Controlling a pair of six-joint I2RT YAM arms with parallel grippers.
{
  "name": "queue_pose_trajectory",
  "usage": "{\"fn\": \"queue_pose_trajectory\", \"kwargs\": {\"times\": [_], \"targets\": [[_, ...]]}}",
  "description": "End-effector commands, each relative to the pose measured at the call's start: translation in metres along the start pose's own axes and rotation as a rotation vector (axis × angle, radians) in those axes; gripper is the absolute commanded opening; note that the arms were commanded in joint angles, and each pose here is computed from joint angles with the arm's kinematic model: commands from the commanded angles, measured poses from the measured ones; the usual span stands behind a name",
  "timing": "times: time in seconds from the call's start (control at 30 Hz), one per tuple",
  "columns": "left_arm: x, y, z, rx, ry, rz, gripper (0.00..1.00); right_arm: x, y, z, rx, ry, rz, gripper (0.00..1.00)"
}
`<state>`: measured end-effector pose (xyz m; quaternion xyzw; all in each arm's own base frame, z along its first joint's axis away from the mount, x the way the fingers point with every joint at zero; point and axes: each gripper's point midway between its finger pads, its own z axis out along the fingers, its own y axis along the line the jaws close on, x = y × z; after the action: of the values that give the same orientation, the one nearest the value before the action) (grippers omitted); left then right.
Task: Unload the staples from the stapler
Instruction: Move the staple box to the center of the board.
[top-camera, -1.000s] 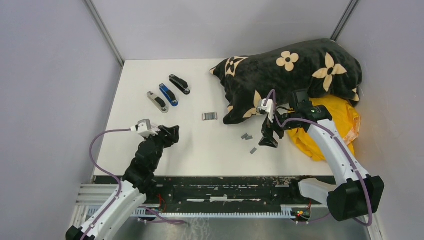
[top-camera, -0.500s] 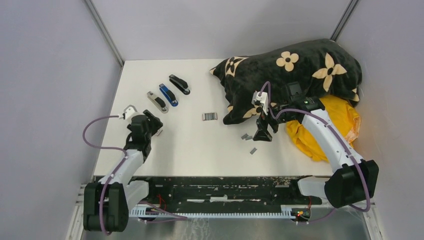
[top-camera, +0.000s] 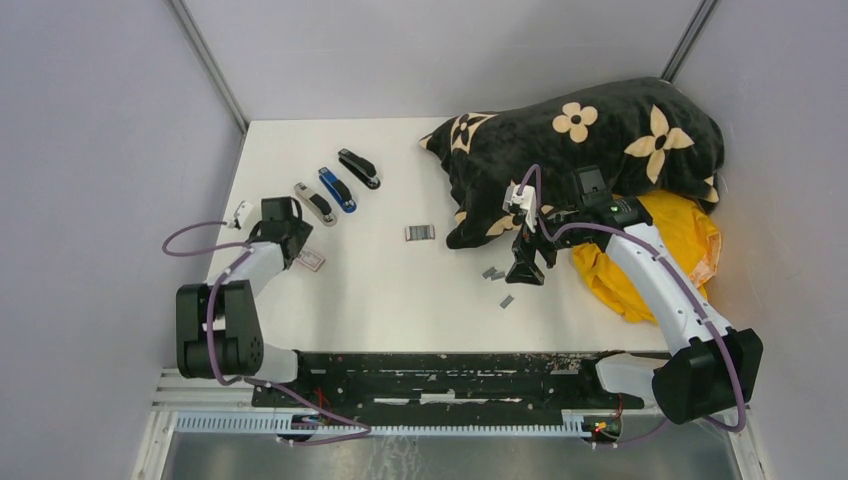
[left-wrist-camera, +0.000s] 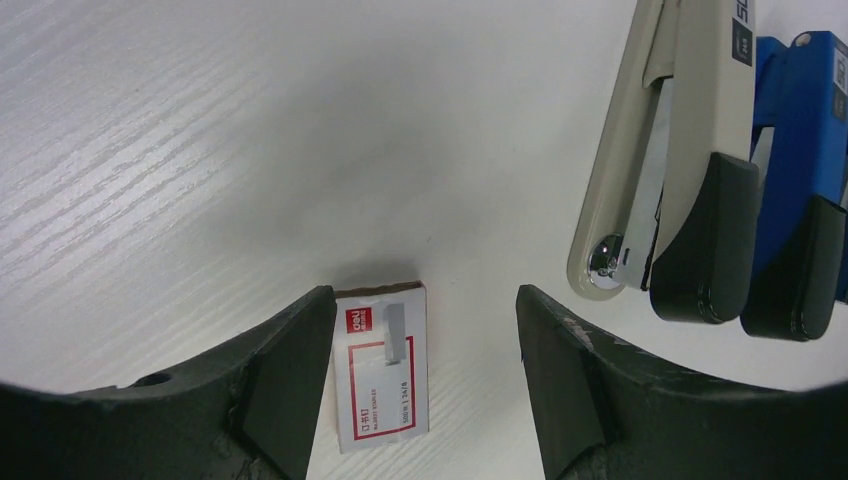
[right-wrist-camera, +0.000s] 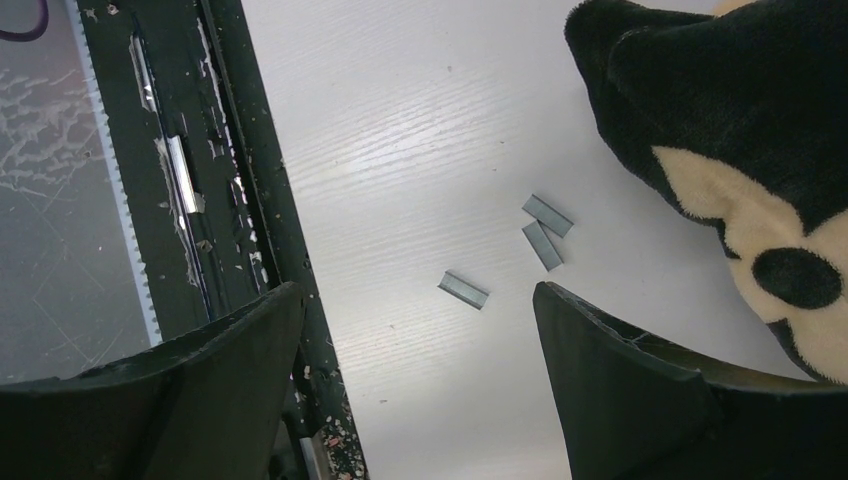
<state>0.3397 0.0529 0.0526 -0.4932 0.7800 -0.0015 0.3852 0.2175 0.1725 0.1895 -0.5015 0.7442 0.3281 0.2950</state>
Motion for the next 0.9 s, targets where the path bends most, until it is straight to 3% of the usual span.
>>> {"fn": "queue_pose_trajectory", "kwargs": {"times": [0.0,0.47,0.87], "targets": [[-0.012,-0.001,0.006,-0.101,0.000,-0.015,0.73,-0.004,-0.001,0.000,0.010,-0.019,-0.019,0.92],[-0.010,0.004,0.020,-0.297,0.123,0.126,0.57,-0.004,-0.002,0.000,0.013,-0.018,-0.021,0.92],[0.002,0.003,0.024,-0.271,0.163,0.117,0.57,-0.005,0.001,-0.002,0.016,-0.024,-0.032,0.92]]}}
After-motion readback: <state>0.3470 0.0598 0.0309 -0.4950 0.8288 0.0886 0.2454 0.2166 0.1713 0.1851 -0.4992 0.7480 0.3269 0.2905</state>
